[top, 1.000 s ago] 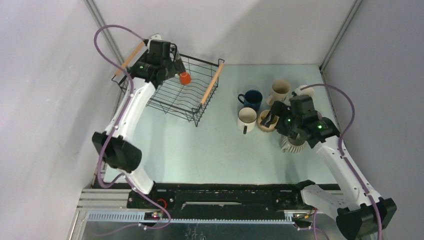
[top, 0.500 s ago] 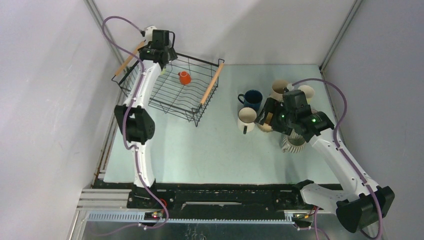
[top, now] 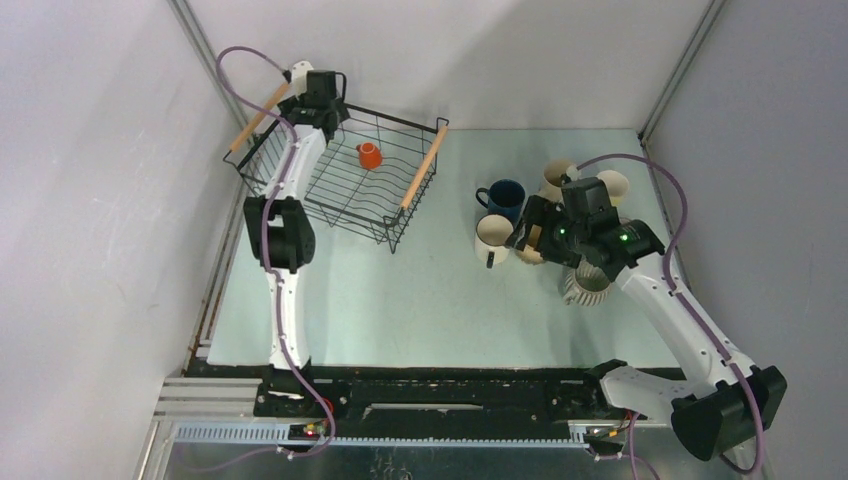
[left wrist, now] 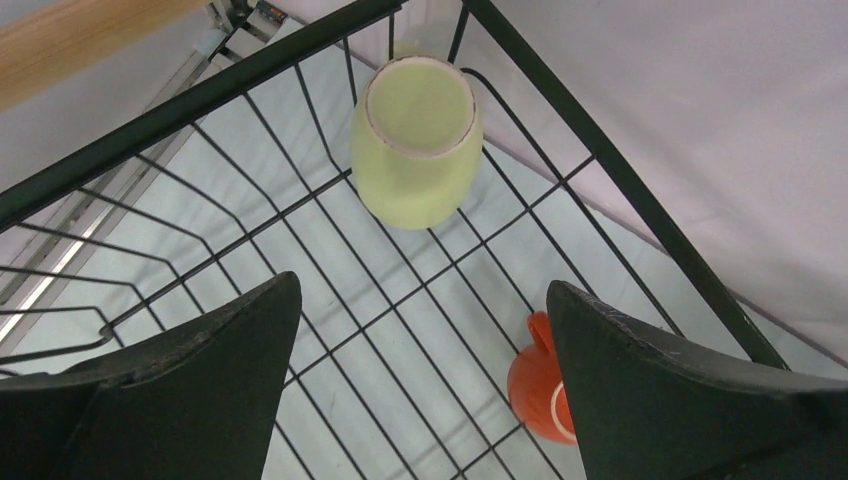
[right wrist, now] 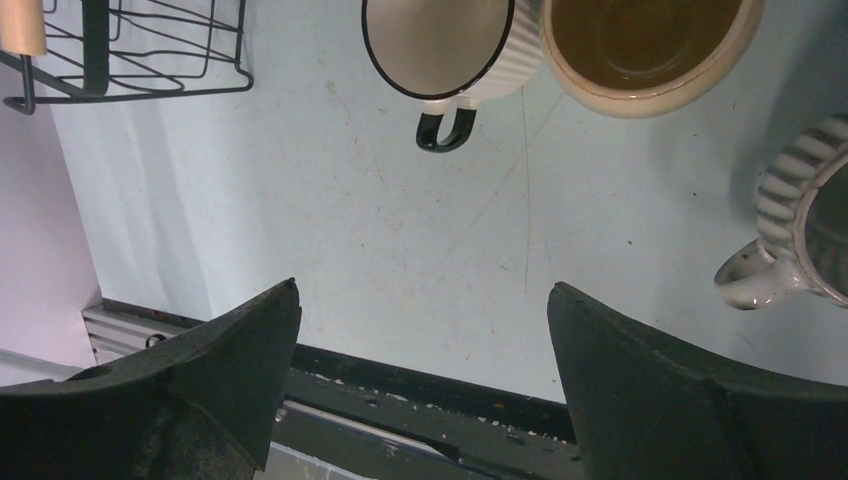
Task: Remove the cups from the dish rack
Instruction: Unload the cup from the dish rack.
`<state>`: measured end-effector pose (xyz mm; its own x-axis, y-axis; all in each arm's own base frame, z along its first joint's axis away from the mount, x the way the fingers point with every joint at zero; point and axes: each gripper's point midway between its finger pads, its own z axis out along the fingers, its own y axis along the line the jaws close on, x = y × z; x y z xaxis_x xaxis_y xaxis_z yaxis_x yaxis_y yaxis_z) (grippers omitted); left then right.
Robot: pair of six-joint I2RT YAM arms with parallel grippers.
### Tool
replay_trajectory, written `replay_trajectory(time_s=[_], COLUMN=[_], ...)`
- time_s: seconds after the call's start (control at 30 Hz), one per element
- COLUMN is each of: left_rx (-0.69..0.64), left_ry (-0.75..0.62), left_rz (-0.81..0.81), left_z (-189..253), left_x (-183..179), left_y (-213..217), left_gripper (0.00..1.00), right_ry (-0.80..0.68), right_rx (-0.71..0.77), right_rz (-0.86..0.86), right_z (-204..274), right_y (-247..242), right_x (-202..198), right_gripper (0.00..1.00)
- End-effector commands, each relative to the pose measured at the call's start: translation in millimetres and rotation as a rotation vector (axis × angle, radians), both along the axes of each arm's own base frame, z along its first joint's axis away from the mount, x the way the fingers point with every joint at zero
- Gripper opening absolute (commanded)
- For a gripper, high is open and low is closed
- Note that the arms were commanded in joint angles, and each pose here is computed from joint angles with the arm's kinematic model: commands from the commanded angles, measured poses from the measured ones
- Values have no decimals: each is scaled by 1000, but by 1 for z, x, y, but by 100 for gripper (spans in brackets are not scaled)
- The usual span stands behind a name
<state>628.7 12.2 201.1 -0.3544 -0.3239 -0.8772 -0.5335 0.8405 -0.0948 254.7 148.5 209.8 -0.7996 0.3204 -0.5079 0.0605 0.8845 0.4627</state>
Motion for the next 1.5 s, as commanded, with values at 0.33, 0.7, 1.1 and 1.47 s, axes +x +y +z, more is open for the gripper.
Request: replay_trajectory(time_s=[0.33, 0.7, 1.1, 1.47], left_rx=[22, 20, -2, -84], left_ry=[-184, -228, -305, -380], left_rz=[87, 65, 69, 71], left_z=[15, -2, -6, -7], left_x=[41, 62, 79, 90], left_y=[44, 45, 49, 50], left_gripper=[100, 100, 100, 86], right_ry=[-55, -64, -64, -33], right_rx=[-27, -60, -49, 5], right_rz=[85, 93, 106, 127], right_z=[5, -1, -13, -23], right_y=[12, 11, 14, 18], right_x=[16, 24, 35, 45], right_gripper=[100, 100, 100, 100])
